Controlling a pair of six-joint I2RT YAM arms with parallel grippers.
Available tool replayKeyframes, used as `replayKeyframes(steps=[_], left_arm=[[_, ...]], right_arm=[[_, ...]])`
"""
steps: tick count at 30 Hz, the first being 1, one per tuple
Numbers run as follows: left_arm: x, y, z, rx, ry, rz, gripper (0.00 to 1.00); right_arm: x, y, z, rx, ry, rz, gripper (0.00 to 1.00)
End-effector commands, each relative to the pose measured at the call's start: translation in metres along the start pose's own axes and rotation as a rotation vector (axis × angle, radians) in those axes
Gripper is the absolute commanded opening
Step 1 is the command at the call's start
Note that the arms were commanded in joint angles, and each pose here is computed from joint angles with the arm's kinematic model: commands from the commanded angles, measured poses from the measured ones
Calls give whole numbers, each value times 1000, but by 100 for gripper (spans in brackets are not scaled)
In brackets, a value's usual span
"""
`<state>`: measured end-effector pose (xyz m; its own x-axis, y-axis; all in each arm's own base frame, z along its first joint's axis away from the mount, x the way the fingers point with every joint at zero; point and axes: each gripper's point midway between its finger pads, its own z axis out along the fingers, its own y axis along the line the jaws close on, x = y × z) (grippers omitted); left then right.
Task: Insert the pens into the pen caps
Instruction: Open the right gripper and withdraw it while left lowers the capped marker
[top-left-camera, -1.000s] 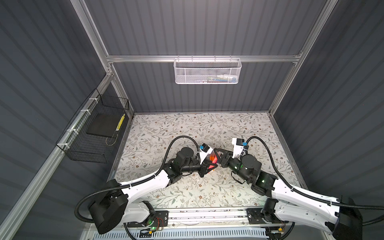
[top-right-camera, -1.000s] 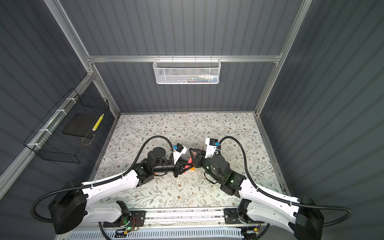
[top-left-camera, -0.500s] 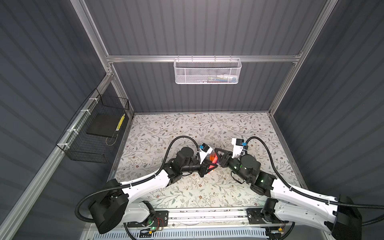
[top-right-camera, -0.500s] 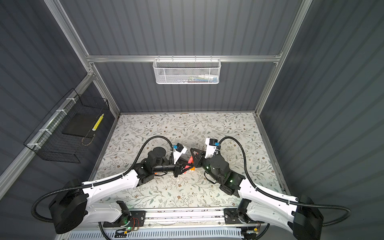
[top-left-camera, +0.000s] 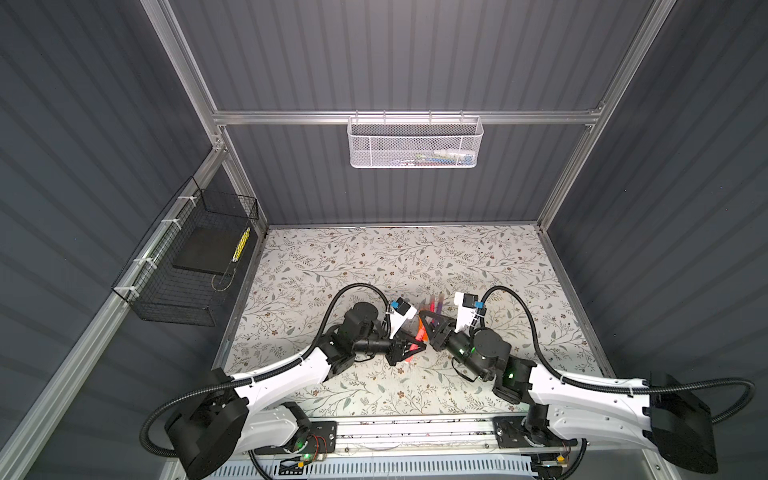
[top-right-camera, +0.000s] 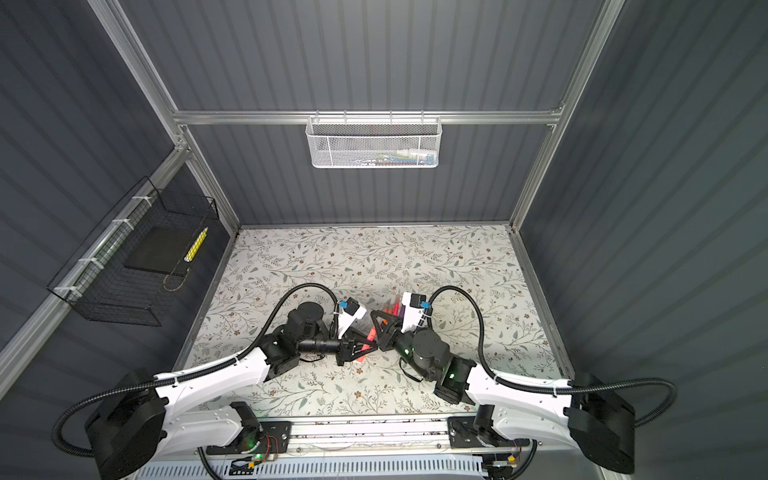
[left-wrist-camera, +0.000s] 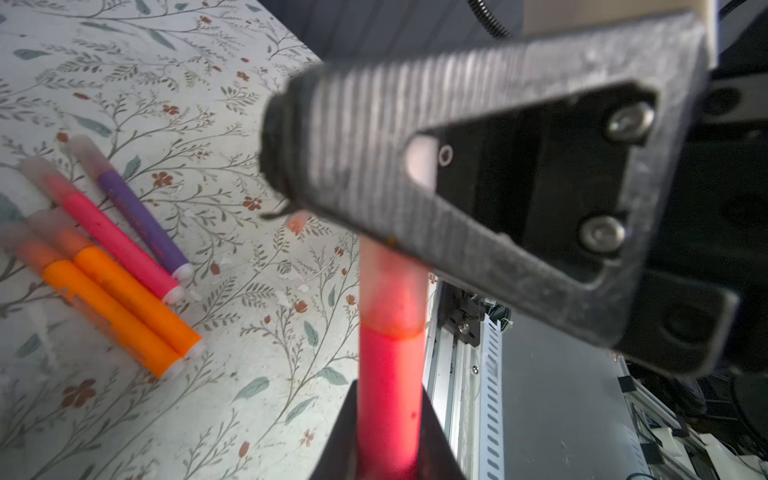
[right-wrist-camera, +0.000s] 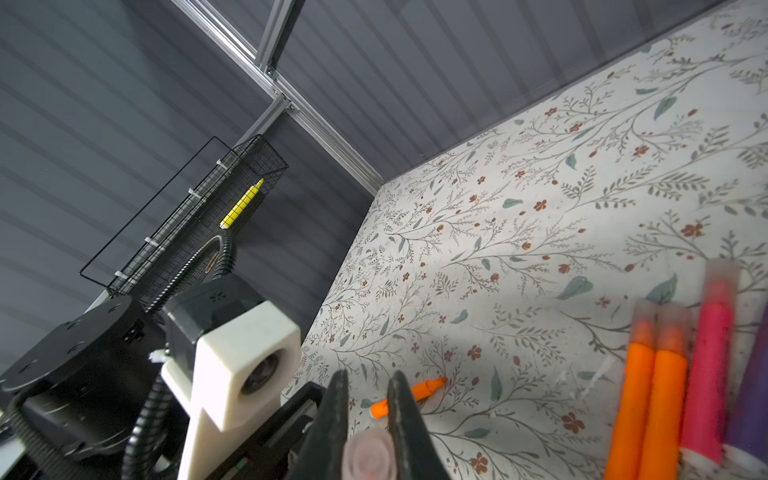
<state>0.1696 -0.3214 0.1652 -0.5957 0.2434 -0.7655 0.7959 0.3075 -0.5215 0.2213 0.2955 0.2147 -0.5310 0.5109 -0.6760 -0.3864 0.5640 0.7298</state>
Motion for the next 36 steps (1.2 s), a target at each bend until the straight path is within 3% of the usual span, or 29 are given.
replayKeyframes(steps=[1,6,12,16,20,25,30,36], left_arm=[[-67,37,-21,-297,-256,83,0],[-66,50,-33,-419,-267,84,0],[-59,61,-16,-417,-216,44,0],[-52,70,1,-406,-164,5,0],[-42,80,16,-412,-103,-20,0],[-31,102,30,-485,-14,-72,0],[6,147,47,-658,159,-231,0],[46,166,81,-641,295,-348,0]], right_arm=[[98,2,-6,30,320,33,0],[119,22,0,-1,331,67,0],[83,-7,0,123,239,26,2],[53,-48,-9,270,177,43,32],[20,-91,-32,402,87,92,49],[-25,-122,-71,488,-71,108,59],[-92,-124,-116,558,-275,-18,74],[-147,-145,-161,769,-453,-178,84]])
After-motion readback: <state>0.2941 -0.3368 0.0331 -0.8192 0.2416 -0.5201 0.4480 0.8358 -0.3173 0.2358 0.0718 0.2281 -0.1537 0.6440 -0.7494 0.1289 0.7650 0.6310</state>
